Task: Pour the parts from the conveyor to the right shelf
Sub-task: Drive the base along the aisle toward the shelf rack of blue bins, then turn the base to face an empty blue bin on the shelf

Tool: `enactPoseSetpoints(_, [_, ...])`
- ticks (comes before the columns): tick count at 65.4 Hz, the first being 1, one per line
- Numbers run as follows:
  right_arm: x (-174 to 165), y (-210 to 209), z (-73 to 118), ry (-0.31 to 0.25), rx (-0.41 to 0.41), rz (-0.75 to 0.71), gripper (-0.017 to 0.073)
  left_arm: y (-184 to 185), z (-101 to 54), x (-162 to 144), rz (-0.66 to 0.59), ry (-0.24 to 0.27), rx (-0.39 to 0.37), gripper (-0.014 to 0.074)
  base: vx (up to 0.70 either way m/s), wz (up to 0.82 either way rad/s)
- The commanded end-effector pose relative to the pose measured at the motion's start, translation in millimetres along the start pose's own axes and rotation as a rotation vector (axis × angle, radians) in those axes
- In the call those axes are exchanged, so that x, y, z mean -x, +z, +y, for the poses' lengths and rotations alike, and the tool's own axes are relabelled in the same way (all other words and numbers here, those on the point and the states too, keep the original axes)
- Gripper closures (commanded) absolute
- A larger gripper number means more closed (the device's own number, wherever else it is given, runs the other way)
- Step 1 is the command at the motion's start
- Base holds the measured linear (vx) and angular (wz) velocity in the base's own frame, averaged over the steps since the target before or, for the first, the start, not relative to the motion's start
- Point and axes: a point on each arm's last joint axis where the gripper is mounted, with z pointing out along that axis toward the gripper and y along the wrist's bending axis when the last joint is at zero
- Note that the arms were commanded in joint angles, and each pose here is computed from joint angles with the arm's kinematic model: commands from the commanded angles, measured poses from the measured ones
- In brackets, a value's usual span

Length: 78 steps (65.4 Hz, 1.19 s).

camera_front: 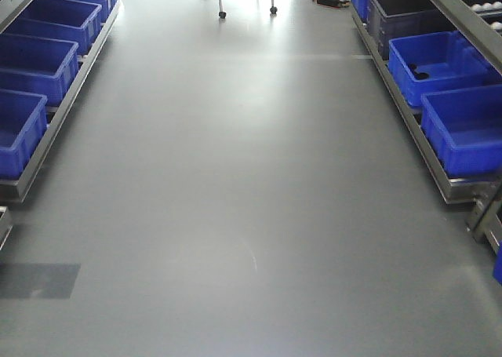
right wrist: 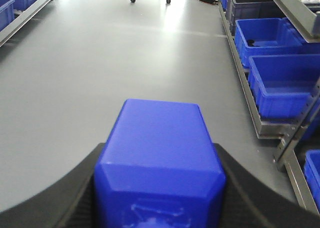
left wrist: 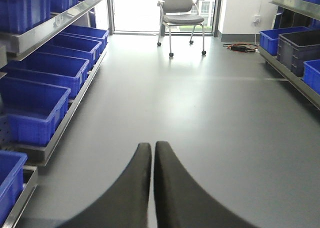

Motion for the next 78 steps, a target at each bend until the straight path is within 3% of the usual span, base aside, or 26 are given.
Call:
enactPoseSetpoints(1, [14.0, -2.0, -3.1, -0.006, -0.026, -0.084, 0.0564, -3.0, -1.0, 13.8, -0.106, -0.016, -0.013, 0.0600, 0.62, 0.04])
enactPoseSetpoints(41, [14.0, -2.0, -3.1, -0.006, -0.026, -0.084, 0.0564, -3.0, -1.0, 13.8, -0.106, -0.016, -0.013, 0.0600, 0.51, 0.05])
enactPoseSetpoints(78, [14.0, -2.0, -3.1, -0.006, -0.027, -0.084, 0.0564, -3.0, -1.0, 13.8, -0.106, -0.016, -0.013, 0.0600, 0.24, 1.06])
